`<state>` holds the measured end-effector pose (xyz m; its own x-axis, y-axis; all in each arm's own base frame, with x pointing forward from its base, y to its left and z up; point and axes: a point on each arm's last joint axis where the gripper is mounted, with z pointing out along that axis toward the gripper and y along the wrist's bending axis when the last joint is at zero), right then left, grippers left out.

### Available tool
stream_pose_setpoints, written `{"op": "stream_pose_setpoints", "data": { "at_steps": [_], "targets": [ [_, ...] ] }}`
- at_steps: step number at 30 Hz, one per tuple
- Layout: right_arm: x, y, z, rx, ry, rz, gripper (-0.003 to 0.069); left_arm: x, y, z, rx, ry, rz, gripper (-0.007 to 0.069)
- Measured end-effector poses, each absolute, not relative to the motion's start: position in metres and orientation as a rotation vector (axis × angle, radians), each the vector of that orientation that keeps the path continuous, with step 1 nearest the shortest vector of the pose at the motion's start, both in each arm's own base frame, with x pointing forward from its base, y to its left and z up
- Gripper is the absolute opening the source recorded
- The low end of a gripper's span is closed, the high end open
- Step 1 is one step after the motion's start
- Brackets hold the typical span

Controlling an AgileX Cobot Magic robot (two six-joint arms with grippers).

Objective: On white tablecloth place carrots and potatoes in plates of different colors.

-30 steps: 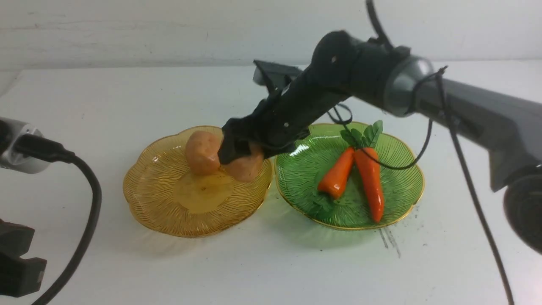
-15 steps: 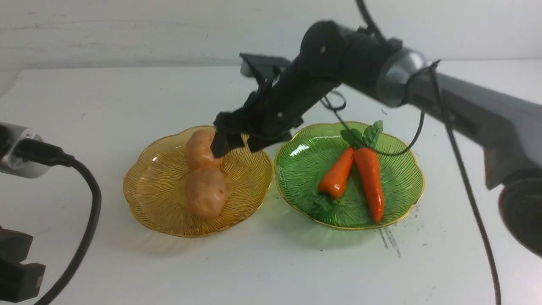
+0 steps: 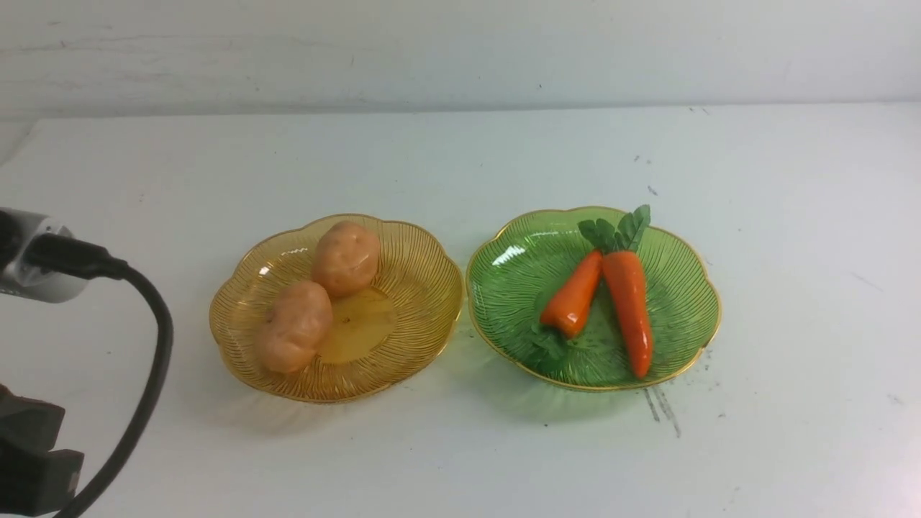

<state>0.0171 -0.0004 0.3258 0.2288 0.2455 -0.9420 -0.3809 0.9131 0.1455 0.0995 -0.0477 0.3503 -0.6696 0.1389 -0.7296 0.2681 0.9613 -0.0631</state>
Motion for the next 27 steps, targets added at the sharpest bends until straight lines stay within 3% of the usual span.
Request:
{"op": "stream_pose_setpoints", "data": {
  "at_steps": [12, 27],
  "targets": [
    [0.017, -0.001, 0.326, -0.146, 1.257, 0.394, -0.0015, 0.025, 0.003, 0.317, 0.229, 1.835, -0.416, -0.0003],
    [0.017, -0.001, 0.326, -0.148, 1.257, 0.390, -0.0015, 0.022, 0.005, 0.313, 0.268, 1.739, -0.409, -0.0003]
  ]
}}
